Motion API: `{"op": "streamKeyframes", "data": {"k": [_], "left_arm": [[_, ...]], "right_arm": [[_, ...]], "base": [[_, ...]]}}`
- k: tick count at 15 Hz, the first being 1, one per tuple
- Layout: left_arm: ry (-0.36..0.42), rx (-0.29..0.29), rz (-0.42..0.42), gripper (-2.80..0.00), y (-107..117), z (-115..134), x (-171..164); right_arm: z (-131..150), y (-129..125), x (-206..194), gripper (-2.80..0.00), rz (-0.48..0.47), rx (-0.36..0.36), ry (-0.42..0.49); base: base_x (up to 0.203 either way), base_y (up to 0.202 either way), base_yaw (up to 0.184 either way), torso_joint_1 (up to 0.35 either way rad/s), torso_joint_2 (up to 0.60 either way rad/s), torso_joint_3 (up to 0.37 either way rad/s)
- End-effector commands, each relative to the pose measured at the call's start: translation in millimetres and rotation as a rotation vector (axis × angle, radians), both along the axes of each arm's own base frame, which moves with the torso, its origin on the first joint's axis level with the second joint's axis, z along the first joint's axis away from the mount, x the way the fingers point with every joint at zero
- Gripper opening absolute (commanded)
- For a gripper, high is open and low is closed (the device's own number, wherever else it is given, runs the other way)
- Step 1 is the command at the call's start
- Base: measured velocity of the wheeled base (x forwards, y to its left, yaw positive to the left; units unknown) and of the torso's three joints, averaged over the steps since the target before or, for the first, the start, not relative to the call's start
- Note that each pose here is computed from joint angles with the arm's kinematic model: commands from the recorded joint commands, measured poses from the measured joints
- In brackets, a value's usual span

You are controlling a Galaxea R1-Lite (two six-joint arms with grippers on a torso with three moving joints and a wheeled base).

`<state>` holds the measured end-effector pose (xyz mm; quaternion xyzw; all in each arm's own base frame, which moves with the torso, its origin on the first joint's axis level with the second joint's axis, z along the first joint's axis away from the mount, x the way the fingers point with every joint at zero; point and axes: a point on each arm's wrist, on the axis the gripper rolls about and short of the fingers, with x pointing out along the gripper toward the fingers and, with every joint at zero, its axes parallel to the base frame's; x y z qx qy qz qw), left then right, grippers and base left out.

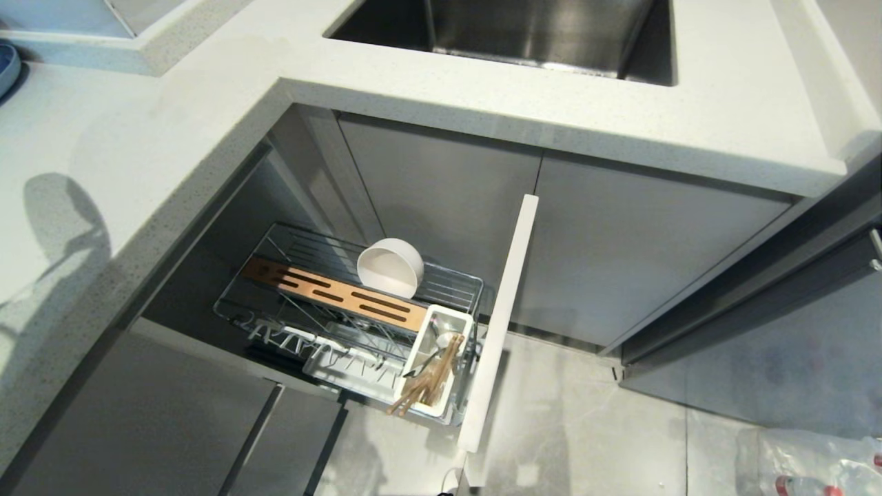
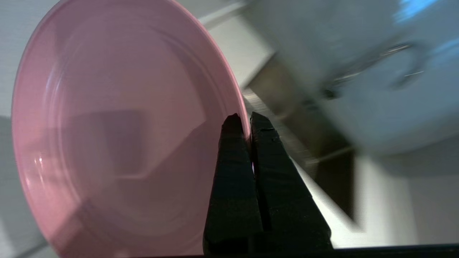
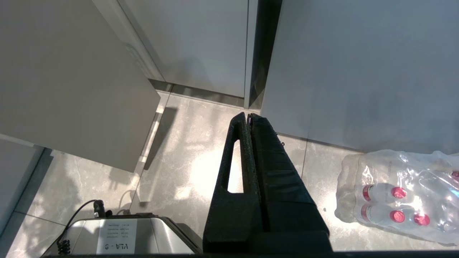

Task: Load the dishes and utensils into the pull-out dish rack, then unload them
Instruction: Pick up the plate and place it in the cupboard

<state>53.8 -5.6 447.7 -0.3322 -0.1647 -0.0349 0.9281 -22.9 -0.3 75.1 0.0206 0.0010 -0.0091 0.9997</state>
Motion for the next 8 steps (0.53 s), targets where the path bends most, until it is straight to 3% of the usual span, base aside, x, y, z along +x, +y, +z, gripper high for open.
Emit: {"op": "streamKeyframes", "data": {"k": [1,5,8], "left_arm": [[-0.023,-0.083,-0.111,-2.80,-4,-1,-2],[-0.006,-0.195,-0.374,-2.80,-11,-5,-10],[0.092,-0.204,-0.479,-2.80,-25,-22,3]], "right_arm": [[0,0,0,-2.80,0.000,0.000,0.002],[0,0,0,-2.80,0.000,0.000,0.002],[0,0,0,-2.80,0.000,0.000,0.002]], "base": [[0.000,0.000,0.000,0.000,0.00,0.000],[0.000,0.000,0.000,0.000,0.00,0.000],[0.000,0.000,0.000,0.000,0.00,0.000]]}}
